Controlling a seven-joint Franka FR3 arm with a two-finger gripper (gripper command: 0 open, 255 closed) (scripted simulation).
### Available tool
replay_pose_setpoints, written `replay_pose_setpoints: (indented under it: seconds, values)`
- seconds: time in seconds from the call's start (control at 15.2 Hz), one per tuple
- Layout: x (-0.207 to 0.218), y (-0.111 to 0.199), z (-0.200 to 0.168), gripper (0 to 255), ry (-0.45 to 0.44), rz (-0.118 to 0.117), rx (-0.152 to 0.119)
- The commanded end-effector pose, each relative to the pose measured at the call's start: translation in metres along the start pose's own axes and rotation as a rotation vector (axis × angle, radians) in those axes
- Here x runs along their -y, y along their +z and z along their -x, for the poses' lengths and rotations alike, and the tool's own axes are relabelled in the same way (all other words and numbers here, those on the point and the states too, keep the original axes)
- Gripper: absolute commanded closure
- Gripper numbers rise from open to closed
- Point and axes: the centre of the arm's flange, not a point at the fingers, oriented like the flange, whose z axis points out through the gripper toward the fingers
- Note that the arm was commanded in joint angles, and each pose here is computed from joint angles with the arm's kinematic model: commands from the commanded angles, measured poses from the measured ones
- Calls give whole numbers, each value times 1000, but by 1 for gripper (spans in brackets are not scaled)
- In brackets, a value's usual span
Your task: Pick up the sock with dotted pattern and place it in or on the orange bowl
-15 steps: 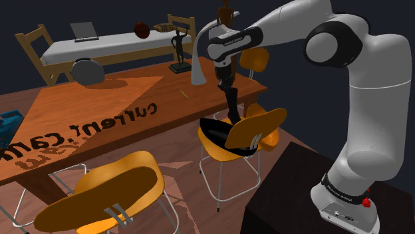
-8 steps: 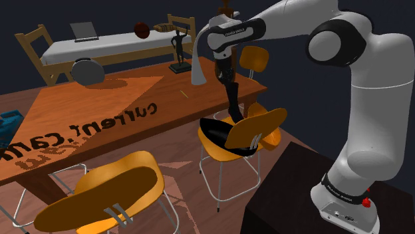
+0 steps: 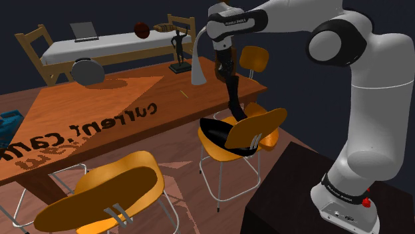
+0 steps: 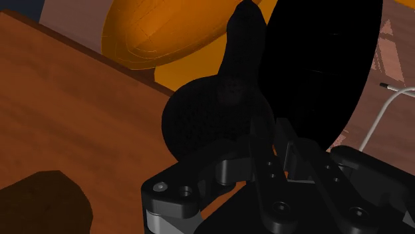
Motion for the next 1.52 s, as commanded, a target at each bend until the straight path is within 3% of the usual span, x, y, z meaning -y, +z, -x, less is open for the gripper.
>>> replay_pose_setpoints:
  seconds: [0.0, 0.53, 1.45]
  values:
    - [-2, -11, 3, 255, 0, 0, -1]
    - [-4, -49, 9, 255, 0, 0, -1]
    - [-76, -126, 161, 255, 0, 0, -1]
